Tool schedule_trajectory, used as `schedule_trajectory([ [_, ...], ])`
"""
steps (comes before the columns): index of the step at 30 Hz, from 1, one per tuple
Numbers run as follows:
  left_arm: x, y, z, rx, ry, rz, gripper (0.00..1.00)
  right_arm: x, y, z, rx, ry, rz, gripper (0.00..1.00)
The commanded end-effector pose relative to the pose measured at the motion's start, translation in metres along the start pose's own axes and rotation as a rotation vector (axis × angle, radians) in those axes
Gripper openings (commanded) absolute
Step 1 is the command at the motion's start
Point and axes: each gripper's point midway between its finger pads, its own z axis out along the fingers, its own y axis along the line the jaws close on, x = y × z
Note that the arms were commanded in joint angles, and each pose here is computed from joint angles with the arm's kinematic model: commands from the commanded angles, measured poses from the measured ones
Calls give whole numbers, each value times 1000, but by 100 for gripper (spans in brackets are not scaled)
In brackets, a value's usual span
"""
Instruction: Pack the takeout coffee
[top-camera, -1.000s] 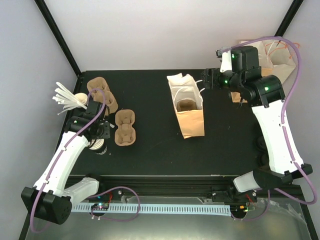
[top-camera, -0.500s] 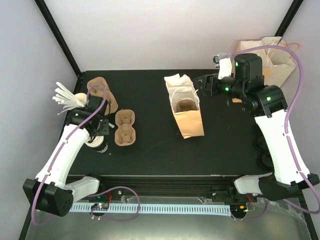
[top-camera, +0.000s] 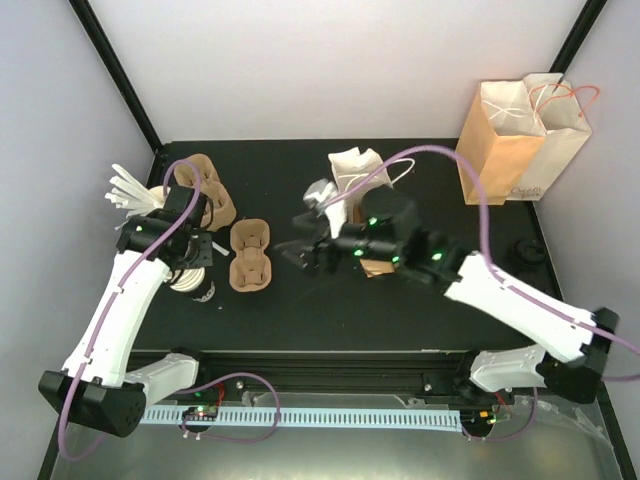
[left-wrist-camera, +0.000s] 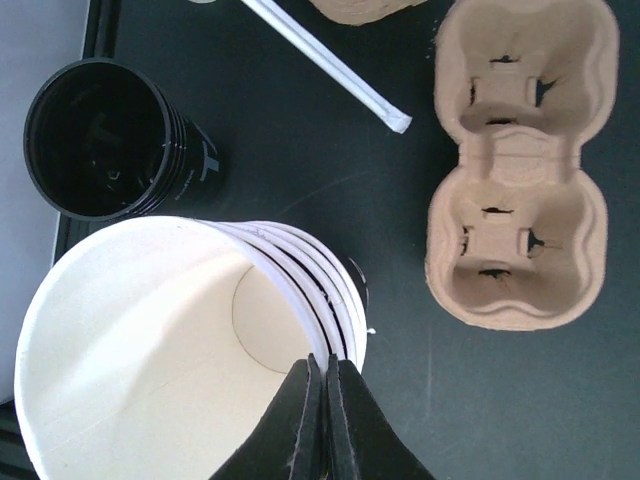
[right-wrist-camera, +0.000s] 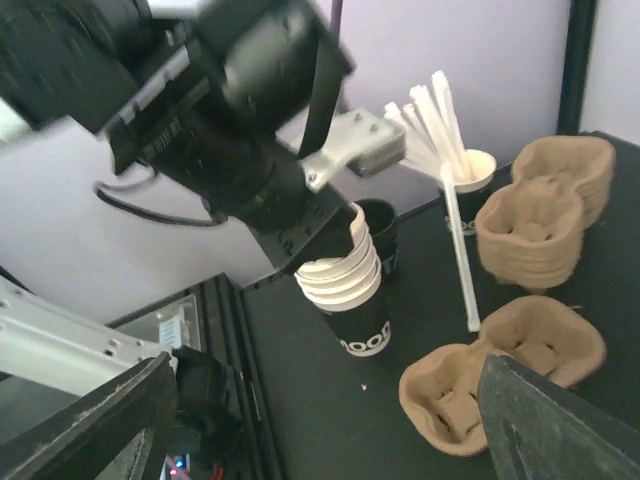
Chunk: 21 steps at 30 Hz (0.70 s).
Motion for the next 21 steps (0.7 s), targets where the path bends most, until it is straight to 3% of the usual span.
schedule_trajectory([
  [1,3,-5,-17,71,-8,15,2,18,20,49,6,-103,-93,86],
  [5,8,-10,-16,103,-7,27,2,58,37,88,-57,-142,-138,100],
  [11,13,-16,-15,147,-7,38,2,103,55,138,-119,-252,-370,100],
  [16,15,-18,-17,169,-23,54,2,118,54,189,-146,-250,-337,100],
  [21,18,-22,-15,195,-30,74,1,112,47,217,-125,-340,-283,100],
])
